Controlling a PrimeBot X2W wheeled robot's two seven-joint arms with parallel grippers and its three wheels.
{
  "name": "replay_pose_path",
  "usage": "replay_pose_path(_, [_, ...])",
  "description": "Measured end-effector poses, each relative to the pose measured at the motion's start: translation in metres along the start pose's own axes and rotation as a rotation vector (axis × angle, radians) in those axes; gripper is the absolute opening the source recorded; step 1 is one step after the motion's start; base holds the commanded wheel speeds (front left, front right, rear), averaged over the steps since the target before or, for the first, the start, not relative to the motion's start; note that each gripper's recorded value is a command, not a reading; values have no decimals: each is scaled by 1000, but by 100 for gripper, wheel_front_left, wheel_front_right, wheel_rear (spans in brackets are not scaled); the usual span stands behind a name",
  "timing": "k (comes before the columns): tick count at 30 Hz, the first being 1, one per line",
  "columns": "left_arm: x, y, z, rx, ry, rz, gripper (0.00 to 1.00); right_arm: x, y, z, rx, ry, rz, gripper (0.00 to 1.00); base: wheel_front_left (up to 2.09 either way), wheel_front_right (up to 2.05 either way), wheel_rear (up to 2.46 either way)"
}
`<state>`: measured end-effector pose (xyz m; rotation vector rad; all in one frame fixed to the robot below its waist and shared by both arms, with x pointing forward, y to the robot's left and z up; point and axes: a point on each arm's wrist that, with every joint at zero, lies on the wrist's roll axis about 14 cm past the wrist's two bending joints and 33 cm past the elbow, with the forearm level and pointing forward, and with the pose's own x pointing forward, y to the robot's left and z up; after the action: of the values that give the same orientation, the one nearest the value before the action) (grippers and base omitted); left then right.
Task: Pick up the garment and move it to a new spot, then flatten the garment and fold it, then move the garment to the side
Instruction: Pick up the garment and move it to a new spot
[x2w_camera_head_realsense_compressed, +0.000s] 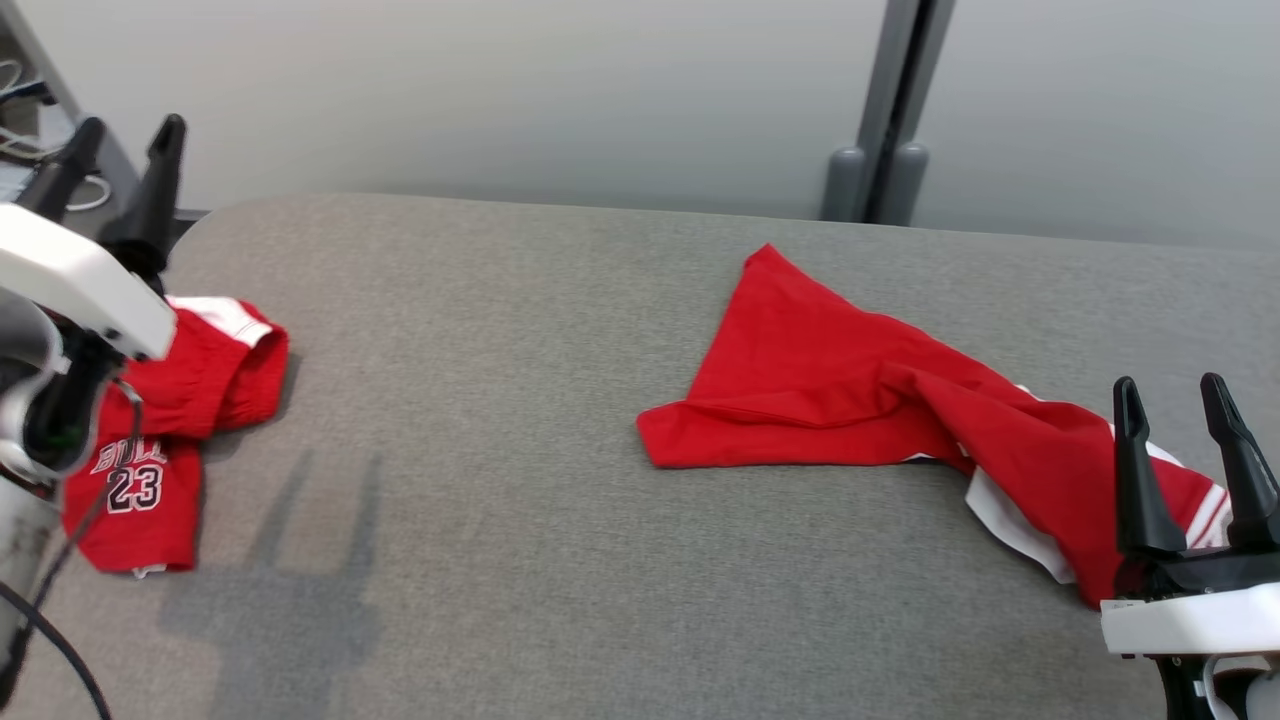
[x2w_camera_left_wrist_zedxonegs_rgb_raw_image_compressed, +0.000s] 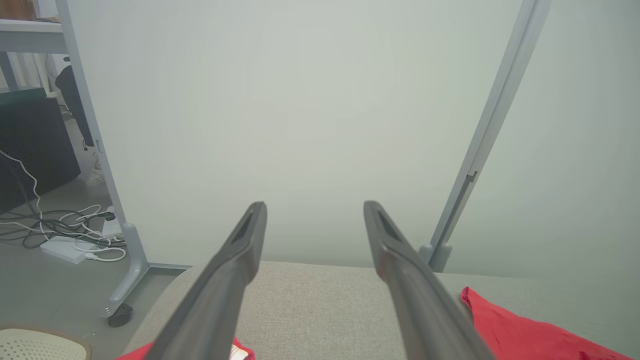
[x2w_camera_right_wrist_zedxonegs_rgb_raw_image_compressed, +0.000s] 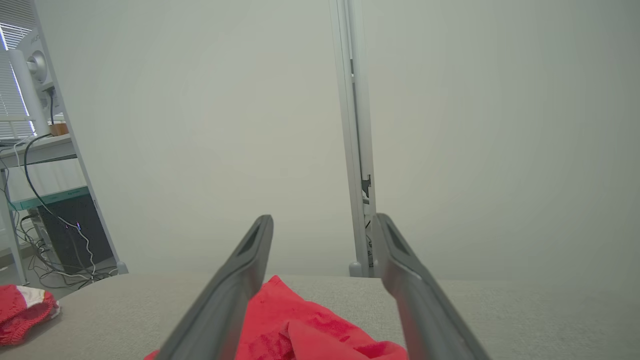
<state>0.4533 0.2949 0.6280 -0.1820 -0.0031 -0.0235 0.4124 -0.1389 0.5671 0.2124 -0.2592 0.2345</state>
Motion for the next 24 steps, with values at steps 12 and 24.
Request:
replay_pose_path(12, [-9,-81,-19,-77,-163,-163,100,-20,-24,18,-25,-32,-73,100,0,0,0])
replay_pose_path(24, [-22,-135,-85,-161,-113,-186,100,-41,-47,25,-53,-36,-153,100,0,0,0])
